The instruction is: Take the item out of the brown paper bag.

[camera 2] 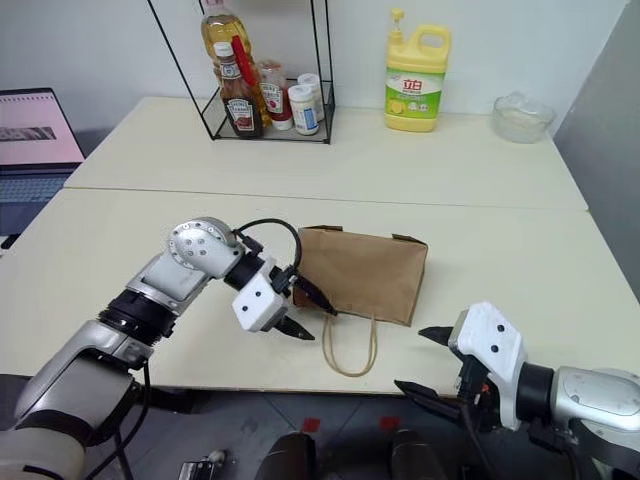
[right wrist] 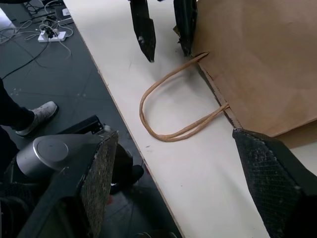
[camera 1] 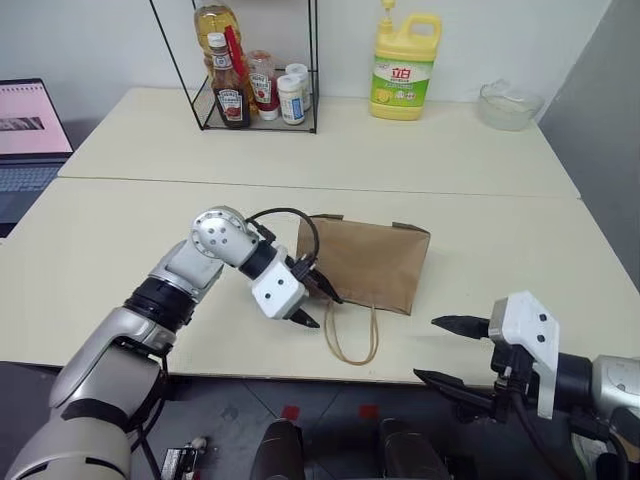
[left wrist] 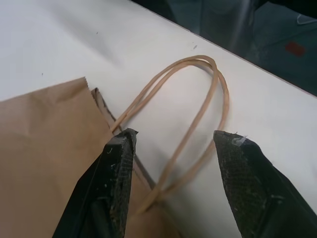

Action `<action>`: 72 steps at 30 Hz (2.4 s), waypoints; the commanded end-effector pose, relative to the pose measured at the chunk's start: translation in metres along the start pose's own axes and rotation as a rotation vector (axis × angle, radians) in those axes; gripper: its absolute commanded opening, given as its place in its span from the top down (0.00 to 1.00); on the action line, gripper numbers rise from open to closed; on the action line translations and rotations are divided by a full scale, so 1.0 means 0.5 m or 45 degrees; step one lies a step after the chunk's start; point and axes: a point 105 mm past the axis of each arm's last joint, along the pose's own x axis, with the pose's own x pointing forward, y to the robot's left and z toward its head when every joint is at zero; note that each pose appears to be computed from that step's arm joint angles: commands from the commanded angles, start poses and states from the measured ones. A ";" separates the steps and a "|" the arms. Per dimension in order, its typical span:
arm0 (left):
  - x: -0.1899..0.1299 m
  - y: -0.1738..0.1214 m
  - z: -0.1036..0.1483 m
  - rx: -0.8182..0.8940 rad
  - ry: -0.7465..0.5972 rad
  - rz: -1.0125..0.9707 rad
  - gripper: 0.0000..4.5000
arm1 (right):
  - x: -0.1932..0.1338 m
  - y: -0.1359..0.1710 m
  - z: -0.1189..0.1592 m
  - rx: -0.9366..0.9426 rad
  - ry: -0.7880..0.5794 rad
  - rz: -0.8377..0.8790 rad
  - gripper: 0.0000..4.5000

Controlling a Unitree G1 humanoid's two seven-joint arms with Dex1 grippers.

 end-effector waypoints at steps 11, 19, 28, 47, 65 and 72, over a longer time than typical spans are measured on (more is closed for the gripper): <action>0.027 0.018 -0.002 0.175 0.037 -0.015 0.41 | -0.001 0.017 0.010 -0.067 -0.021 0.021 0.14; -0.003 0.018 -0.005 0.124 0.055 -0.008 0.41 | -0.003 0.018 0.009 -0.063 -0.019 0.019 0.14; 0.014 0.022 -0.004 0.146 0.048 -0.002 0.41 | -0.004 0.017 0.007 -0.069 -0.020 0.016 0.14; 0.011 0.010 -0.015 0.153 0.060 -0.039 0.41 | -0.005 0.017 0.009 -0.066 -0.018 0.014 0.14; 0.067 0.005 -0.020 0.208 0.043 -0.058 0.41 | -0.001 0.015 0.014 -0.076 -0.014 0.017 0.14; 0.070 0.010 -0.013 0.186 0.001 -0.025 0.81 | 0.000 0.014 0.013 -0.083 -0.011 0.013 0.14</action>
